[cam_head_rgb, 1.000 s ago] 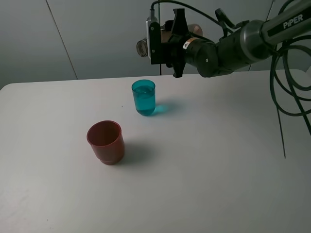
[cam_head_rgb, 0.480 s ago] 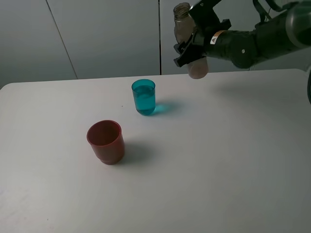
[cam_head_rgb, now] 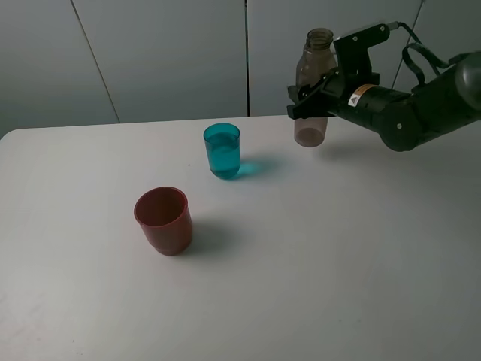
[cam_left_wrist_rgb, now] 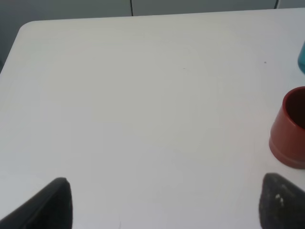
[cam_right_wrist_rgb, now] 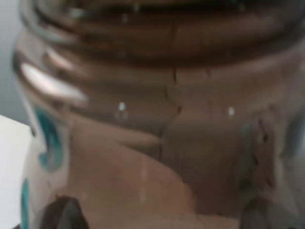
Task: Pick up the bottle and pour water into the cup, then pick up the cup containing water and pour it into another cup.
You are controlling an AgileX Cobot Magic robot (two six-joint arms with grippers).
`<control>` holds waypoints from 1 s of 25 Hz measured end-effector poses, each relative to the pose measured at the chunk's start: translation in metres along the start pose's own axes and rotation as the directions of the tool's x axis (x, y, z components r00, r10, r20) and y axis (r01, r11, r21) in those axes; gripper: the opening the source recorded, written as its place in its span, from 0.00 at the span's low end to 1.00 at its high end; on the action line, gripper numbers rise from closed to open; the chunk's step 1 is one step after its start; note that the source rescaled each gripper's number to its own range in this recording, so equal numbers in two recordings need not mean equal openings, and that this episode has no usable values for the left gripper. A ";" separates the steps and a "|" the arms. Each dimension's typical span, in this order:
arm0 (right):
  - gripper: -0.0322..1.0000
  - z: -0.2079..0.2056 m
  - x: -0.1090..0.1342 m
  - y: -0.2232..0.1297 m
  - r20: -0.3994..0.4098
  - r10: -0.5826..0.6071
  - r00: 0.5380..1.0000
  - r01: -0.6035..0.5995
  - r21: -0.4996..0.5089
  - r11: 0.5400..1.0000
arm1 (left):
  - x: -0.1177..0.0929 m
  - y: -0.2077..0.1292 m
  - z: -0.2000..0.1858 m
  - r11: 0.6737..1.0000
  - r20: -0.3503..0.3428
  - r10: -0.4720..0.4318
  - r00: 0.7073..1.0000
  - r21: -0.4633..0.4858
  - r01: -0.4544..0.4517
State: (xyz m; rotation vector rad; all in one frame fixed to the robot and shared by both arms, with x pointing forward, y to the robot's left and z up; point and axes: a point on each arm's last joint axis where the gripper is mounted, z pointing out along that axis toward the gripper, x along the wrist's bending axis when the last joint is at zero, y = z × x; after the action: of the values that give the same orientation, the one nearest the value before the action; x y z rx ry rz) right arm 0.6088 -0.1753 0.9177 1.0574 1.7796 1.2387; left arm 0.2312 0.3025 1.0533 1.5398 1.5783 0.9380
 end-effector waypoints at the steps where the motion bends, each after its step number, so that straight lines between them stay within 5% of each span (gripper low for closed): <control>1: 0.04 0.001 0.000 -0.004 -0.001 0.003 1.000 -0.003 0.007 1.000 | 0.000 0.000 0.000 1.000 0.000 0.000 1.000 0.000 0.000; 16: 0.04 0.013 0.004 -0.036 -0.012 0.026 1.000 -0.025 0.040 0.999 | 0.000 0.000 0.000 1.000 0.000 0.000 1.000 0.000 0.000; 17: 0.21 0.013 0.004 -0.036 -0.012 0.028 1.000 -0.027 0.040 0.999 | 0.000 0.000 0.000 1.000 0.000 0.000 1.000 0.000 0.000; 18: 0.63 0.013 0.004 -0.036 -0.012 0.028 1.000 -0.027 0.040 0.999 | 0.000 0.000 0.000 1.000 0.000 0.000 1.000 0.000 0.000; 19: 0.84 0.013 0.004 -0.036 -0.012 0.025 1.000 -0.025 0.040 0.999 | 0.000 0.000 0.000 1.000 0.000 0.000 1.000 0.000 0.000; 21: 0.96 0.013 0.004 -0.037 -0.012 0.023 1.000 -0.023 0.044 0.999 | 0.000 0.000 0.000 1.000 0.000 0.000 1.000 0.000 0.000; 25: 0.99 0.007 0.002 -0.017 -0.006 0.005 1.000 -0.005 0.011 1.000 | 0.000 0.000 0.000 1.000 0.000 0.000 1.000 0.000 0.000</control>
State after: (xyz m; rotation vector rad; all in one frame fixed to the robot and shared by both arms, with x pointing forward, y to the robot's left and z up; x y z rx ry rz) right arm 0.6103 -0.1744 0.8994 1.0662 1.7911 1.2376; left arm 0.2312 0.3025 1.0533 1.5398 1.5783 0.9380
